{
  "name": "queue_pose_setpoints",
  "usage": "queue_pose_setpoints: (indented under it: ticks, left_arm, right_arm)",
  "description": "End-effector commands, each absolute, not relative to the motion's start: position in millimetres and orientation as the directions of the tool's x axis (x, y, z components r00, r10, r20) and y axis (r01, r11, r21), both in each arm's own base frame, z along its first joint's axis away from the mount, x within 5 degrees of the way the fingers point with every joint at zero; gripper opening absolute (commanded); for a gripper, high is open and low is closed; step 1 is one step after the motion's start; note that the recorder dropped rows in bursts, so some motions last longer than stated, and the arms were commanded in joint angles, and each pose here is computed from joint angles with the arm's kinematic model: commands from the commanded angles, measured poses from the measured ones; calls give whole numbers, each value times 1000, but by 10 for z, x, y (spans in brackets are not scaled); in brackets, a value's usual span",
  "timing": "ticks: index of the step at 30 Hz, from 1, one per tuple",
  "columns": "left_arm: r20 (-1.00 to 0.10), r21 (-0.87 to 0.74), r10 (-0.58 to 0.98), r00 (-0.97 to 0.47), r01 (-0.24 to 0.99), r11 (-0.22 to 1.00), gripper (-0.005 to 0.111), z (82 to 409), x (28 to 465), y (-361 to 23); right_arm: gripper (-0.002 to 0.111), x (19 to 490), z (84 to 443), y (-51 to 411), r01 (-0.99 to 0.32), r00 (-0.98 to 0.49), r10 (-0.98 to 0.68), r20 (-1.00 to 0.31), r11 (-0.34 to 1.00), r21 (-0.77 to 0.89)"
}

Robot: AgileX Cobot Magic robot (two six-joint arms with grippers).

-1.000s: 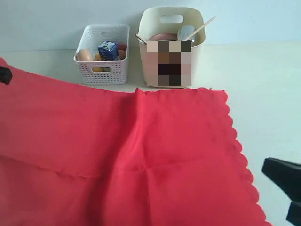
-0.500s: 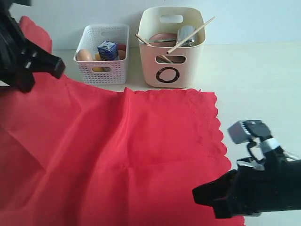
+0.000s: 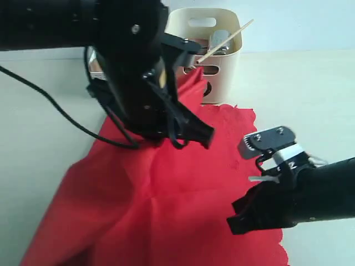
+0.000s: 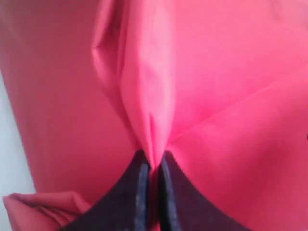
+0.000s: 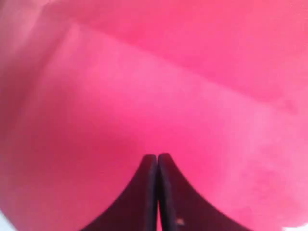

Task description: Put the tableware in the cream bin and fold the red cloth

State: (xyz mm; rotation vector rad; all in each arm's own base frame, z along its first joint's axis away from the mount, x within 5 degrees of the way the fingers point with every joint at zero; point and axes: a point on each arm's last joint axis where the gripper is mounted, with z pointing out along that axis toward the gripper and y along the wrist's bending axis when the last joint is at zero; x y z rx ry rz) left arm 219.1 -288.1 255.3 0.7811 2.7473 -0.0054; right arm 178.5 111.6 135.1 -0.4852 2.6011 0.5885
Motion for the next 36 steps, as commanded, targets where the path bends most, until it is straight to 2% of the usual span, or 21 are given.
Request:
queue_pose_setpoints:
  ticks: [1,5,9,10,11,13,14,15,17,19,22,25,26,27,31,36]
  left_arm:
    - [-345,25,534,-772,561,827,0,2548,2165,-3300]
    - [-353,15,512,-783,543,840,0,2430,2268,-3487]
    - [-419,-11,488,-766,542,840,0,2329,2375,-3619]
    - [-437,-6,492,-753,549,836,4,2324,2392,-3633]
    - [-443,-9,493,-748,554,833,10,2332,2393,-3637]
    - [-450,-10,492,-745,555,832,39,2354,2393,-3634]
    - [-445,-3,495,-746,554,833,64,2391,2383,-3610]
    - [-437,30,534,-724,582,813,82,2438,2371,-3573]
    - [-422,67,576,-700,610,790,92,2526,2346,-3511]
    - [-424,100,591,-686,613,784,89,2676,2321,-3423]
    - [-424,185,610,-670,595,782,67,2934,2280,-3219]
    - [-419,291,625,-658,555,780,25,3145,2240,-2965]
    - [-415,326,624,-662,532,782,7,3190,2224,-2863]
    - [-416,348,619,-666,513,785,2,3209,2217,-2769]
    - [-320,371,615,-721,502,782,3,2964,2217,-2490]
    - [-32,329,577,-816,536,777,3,2158,2110,-2216]
  right_arm:
    - [0,1759,1728,923,-332,-761,-124,-637,918,218]
    - [0,1645,2032,800,-318,-632,-54,-773,928,195]
    - [0,1534,2070,637,-249,-543,-10,-839,957,149]
    - [0,1527,2067,622,-233,-540,5,-841,960,155]
    - [0,1521,2060,615,-228,-541,7,-841,961,155]
    - [0,1521,2060,615,-227,-541,9,-841,961,157]
    - [0,1521,2060,615,-232,-539,1,-842,961,150]
    - [0,1521,2060,615,-232,-539,1,-842,961,150]
    - [0,1521,2060,615,-233,-539,-1,-842,961,148]
    - [0,1521,2060,615,-233,-539,-1,-842,961,148]
    - [0,1521,2060,615,-234,-538,-3,-843,961,146]
    - [0,1513,2054,626,-244,-546,-6,-838,958,152]
    - [0,1512,2053,627,-246,-548,-7,-837,957,153]
    - [0,1510,2051,630,-248,-549,-7,-836,956,155]
    - [0,1502,2046,640,-258,-557,-10,-830,953,161]
    - [0,1495,2040,650,-267,-565,-13,-825,949,168]
